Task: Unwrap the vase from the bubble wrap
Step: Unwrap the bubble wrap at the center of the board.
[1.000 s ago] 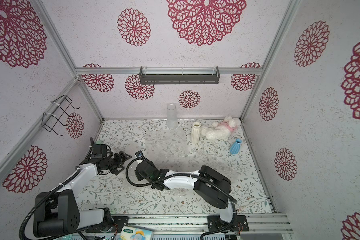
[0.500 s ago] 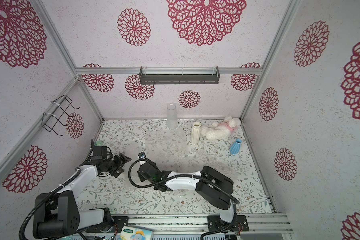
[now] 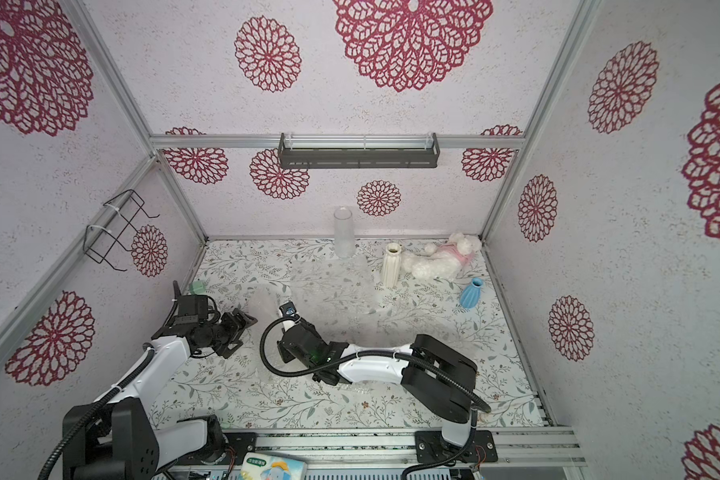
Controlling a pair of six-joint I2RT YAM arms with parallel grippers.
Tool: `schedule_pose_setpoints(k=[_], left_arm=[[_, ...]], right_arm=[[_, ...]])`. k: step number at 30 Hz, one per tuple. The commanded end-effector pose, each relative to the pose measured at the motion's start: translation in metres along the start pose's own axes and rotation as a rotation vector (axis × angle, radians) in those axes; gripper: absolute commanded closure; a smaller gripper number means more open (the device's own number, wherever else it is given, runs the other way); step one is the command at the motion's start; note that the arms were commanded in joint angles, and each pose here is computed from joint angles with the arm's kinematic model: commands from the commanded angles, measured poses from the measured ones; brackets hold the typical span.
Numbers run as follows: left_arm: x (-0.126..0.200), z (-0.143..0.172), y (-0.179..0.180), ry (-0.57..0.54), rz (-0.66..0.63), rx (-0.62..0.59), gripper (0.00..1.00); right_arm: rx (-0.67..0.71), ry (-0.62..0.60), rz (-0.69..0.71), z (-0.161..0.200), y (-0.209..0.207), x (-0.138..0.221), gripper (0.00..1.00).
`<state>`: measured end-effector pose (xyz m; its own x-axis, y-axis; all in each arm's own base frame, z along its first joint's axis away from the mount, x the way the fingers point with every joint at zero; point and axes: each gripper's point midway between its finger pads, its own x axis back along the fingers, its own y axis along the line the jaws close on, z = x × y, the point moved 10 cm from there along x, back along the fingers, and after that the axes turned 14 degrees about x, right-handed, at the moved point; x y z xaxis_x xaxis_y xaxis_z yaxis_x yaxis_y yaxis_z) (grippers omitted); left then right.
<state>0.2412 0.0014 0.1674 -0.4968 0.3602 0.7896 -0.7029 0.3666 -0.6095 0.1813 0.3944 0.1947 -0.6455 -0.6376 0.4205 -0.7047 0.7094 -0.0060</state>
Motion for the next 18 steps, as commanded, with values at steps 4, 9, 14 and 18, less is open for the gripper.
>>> schedule_pose_setpoints(k=[4, 9, 14, 18], left_arm=[[0.021, -0.004, -0.015, -0.024, 0.02, -0.066, 0.13], [0.027, -0.003, -0.017, -0.038, 0.017, -0.089, 0.14], [0.027, 0.004, -0.019, -0.03, 0.033, -0.113, 0.15], [0.021, 0.023, -0.028, -0.061, -0.047, -0.209, 0.16]], right_arm=[[-0.088, -0.118, 0.031, -0.02, -0.007, 0.015, 1.0], [-0.109, -0.123, 0.021, -0.012, -0.007, 0.013, 1.0], [-0.146, -0.135, -0.003, -0.008, -0.017, 0.014, 1.0], [-0.187, -0.156, -0.043, -0.001, -0.027, 0.016, 1.0]])
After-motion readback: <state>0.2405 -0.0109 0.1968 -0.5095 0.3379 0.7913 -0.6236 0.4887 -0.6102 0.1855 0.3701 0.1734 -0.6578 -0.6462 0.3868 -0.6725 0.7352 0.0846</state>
